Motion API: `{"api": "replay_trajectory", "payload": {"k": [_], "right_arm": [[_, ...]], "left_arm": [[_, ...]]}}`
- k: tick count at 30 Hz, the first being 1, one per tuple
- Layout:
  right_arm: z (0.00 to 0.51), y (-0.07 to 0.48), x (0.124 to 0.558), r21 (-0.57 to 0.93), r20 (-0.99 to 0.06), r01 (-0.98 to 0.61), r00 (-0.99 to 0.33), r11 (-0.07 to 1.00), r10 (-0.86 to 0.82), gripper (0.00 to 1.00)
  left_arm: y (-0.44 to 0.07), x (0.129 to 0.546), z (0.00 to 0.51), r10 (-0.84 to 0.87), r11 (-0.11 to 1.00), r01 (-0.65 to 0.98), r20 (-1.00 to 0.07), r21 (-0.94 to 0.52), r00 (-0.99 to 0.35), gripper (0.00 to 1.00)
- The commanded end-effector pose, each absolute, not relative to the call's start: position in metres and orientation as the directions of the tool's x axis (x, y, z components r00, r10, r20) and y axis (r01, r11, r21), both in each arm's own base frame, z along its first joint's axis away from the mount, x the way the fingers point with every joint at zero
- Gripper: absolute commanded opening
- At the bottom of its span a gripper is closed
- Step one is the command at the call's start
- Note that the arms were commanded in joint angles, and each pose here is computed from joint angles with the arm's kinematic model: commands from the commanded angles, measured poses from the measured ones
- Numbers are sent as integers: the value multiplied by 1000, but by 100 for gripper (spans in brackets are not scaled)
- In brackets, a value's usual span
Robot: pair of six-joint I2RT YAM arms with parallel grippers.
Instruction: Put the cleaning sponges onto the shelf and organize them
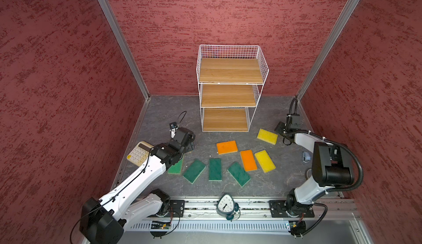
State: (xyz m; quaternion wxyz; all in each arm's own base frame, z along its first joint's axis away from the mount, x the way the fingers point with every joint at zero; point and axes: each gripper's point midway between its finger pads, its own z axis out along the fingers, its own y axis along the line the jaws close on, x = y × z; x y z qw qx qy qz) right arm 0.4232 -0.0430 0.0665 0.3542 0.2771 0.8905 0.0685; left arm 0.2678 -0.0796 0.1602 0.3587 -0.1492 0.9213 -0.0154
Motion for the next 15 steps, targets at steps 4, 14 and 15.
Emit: {"api": "replay_trajectory", "payload": {"k": [4,14,15], "right_arm": [[71,-34,453,401,-600,377,-581,835,550,48],[48,-30,451,422,-525,415,-613,806,590,38],[45,-29,451,427,-517,413,-618,805,591,37]], "left_arm": [[-81,269,153,-284,954,-275,-649,-118,-706,81],[-82,269,156,-278,955,-274,-650,-111,-707,81],[-82,269,156,-278,955,-275,-649,-109,-708,81]]}}
